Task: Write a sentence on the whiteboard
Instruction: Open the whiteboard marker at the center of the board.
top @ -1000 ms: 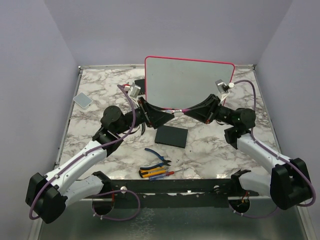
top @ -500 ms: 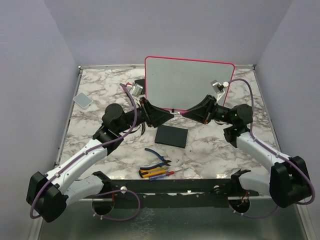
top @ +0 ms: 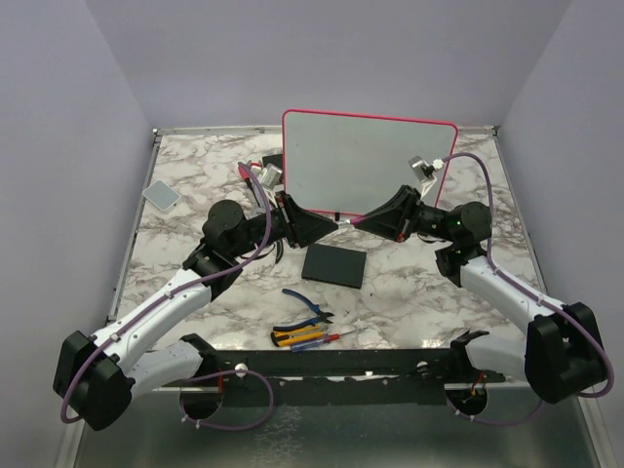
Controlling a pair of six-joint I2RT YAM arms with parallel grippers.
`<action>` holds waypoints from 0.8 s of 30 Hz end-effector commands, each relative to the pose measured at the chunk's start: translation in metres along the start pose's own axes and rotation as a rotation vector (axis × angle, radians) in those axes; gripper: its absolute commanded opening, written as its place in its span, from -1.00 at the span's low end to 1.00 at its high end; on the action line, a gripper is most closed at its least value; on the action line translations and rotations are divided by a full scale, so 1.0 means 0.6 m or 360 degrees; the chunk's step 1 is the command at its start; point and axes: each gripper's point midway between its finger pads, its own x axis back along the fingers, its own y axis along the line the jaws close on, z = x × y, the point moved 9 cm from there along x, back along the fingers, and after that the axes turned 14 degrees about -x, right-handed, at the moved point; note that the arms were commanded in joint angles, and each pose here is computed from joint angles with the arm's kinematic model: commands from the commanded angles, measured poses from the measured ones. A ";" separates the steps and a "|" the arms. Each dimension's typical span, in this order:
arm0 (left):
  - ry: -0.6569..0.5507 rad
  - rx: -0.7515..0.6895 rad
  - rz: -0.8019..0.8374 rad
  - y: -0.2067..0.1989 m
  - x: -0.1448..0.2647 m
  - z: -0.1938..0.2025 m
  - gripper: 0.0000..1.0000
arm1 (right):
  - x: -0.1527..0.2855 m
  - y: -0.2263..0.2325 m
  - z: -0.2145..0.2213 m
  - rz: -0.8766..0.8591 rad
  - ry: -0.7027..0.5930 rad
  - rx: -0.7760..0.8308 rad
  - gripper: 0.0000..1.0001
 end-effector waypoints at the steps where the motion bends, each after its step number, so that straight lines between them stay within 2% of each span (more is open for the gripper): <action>1: -0.0025 -0.0057 0.0094 -0.018 0.002 -0.019 -0.37 | -0.005 0.000 -0.004 -0.0013 0.0034 0.0023 -0.99; 5: -0.0036 -0.0060 0.0101 -0.021 0.004 -0.020 -0.54 | -0.005 -0.002 -0.002 -0.0009 0.0039 0.0012 -0.99; 9: -0.0045 -0.0062 0.0106 -0.023 0.006 -0.021 -0.97 | -0.005 -0.005 -0.001 0.0000 0.0033 -0.0022 -0.97; 10: -0.0049 -0.0063 0.0105 -0.023 0.006 -0.021 -1.00 | -0.005 -0.006 0.000 0.0001 0.0029 -0.0039 -0.85; 13: -0.0080 -0.0071 0.0092 -0.025 0.009 -0.024 -1.00 | -0.005 -0.004 0.000 -0.0016 0.0012 -0.0055 -0.21; 15: -0.0094 -0.0072 0.0080 -0.025 0.010 -0.025 -1.00 | -0.005 -0.003 0.000 -0.0031 0.0001 -0.0063 -0.02; 18: -0.0104 -0.0070 0.0074 -0.025 0.012 -0.025 -1.00 | -0.006 -0.002 -0.001 -0.0052 -0.0007 -0.0072 0.14; 24: -0.0092 -0.0051 0.0066 -0.022 0.011 -0.021 -1.00 | -0.006 0.003 -0.001 -0.0108 -0.0008 -0.0064 0.11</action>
